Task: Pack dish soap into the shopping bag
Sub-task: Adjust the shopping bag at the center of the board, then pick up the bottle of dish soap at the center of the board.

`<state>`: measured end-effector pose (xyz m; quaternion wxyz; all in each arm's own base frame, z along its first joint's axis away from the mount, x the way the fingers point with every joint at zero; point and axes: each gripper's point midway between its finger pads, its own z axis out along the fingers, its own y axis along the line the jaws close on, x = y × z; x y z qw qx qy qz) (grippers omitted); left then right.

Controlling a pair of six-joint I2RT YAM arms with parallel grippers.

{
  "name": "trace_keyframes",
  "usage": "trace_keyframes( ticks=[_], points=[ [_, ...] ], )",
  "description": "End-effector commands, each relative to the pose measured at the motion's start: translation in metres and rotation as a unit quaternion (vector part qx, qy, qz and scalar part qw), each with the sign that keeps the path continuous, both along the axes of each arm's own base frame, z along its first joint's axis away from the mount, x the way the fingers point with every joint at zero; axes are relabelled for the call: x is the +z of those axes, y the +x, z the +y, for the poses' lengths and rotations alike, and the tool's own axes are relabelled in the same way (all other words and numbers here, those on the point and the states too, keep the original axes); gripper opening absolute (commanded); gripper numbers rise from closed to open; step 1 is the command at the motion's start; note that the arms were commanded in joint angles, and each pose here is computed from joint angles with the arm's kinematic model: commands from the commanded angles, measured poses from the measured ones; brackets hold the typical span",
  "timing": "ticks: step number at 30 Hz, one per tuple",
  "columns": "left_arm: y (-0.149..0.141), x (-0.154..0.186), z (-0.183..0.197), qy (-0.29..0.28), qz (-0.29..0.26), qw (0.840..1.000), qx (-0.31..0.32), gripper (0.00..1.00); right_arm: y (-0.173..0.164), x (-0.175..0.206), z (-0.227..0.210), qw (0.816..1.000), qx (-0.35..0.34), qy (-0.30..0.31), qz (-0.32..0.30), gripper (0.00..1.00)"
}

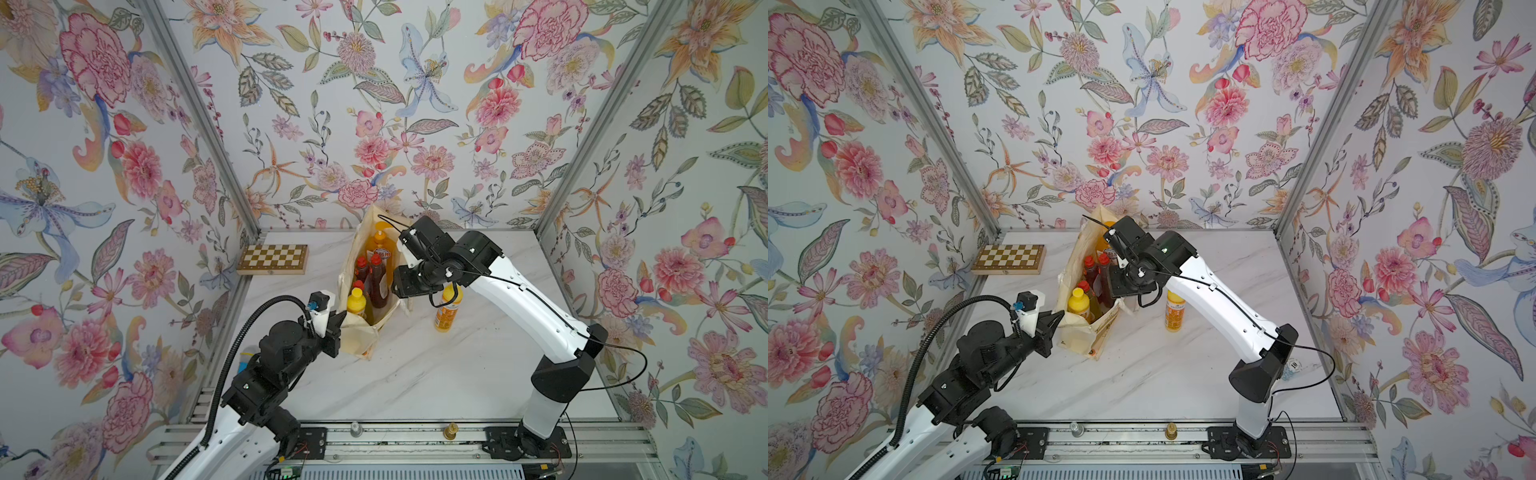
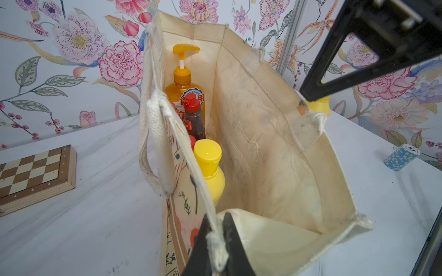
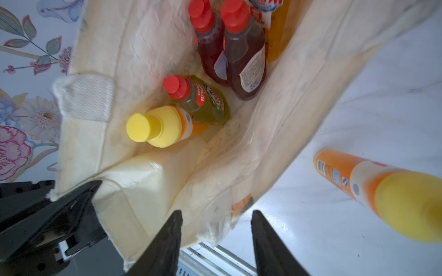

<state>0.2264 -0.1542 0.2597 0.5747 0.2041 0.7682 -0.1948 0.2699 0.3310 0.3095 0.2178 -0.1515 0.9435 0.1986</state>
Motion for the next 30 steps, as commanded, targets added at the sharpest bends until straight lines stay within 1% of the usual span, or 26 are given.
trace_keyframes(
  ticks=[1,3,5,6,9,10,14,17,21,24,26,30],
  points=[
    [-0.010,-0.031,-0.005,0.039,0.043,0.998,-0.028,0.00,0.003,0.033,-0.022,0.999,-0.034,0.016,-0.034,0.56],
    [-0.010,-0.031,-0.006,0.039,0.043,0.998,-0.030,0.00,0.006,0.047,-0.037,0.997,-0.055,0.022,-0.051,0.59],
    [-0.010,-0.030,-0.005,0.039,0.041,0.998,-0.029,0.00,0.008,0.050,-0.060,0.994,-0.092,0.017,-0.059,0.60],
    [-0.010,-0.029,-0.003,0.038,0.040,0.998,-0.025,0.00,0.008,0.050,-0.075,0.991,-0.115,0.012,-0.061,0.63],
    [-0.010,-0.023,0.001,0.033,0.031,0.999,-0.015,0.00,0.003,0.040,-0.116,0.983,-0.176,-0.004,-0.059,0.68],
    [-0.010,-0.020,0.004,0.032,0.027,0.999,-0.009,0.00,0.000,0.034,-0.128,0.980,-0.191,-0.013,-0.058,0.71],
    [-0.010,-0.016,0.007,0.032,0.022,0.999,0.000,0.00,-0.010,0.003,-0.160,0.972,-0.229,-0.045,-0.035,0.84],
    [-0.008,-0.016,0.009,0.035,0.024,0.999,0.007,0.00,-0.012,-0.013,-0.162,0.971,-0.227,-0.066,-0.023,0.91],
    [-0.007,-0.013,0.009,0.036,0.022,0.999,0.009,0.00,-0.001,-0.028,-0.156,0.972,-0.210,-0.099,-0.024,0.96],
    [-0.006,-0.012,0.010,0.038,0.022,0.999,0.012,0.00,0.012,-0.040,-0.147,0.973,-0.197,-0.117,-0.025,0.96],
    [-0.005,-0.012,0.011,0.040,0.021,0.999,0.014,0.00,0.021,-0.051,-0.143,0.971,-0.196,-0.133,-0.026,0.93],
    [-0.006,-0.011,0.012,0.038,0.019,0.999,0.016,0.00,0.032,-0.071,-0.143,0.969,-0.200,-0.147,-0.020,0.91]
  ],
)
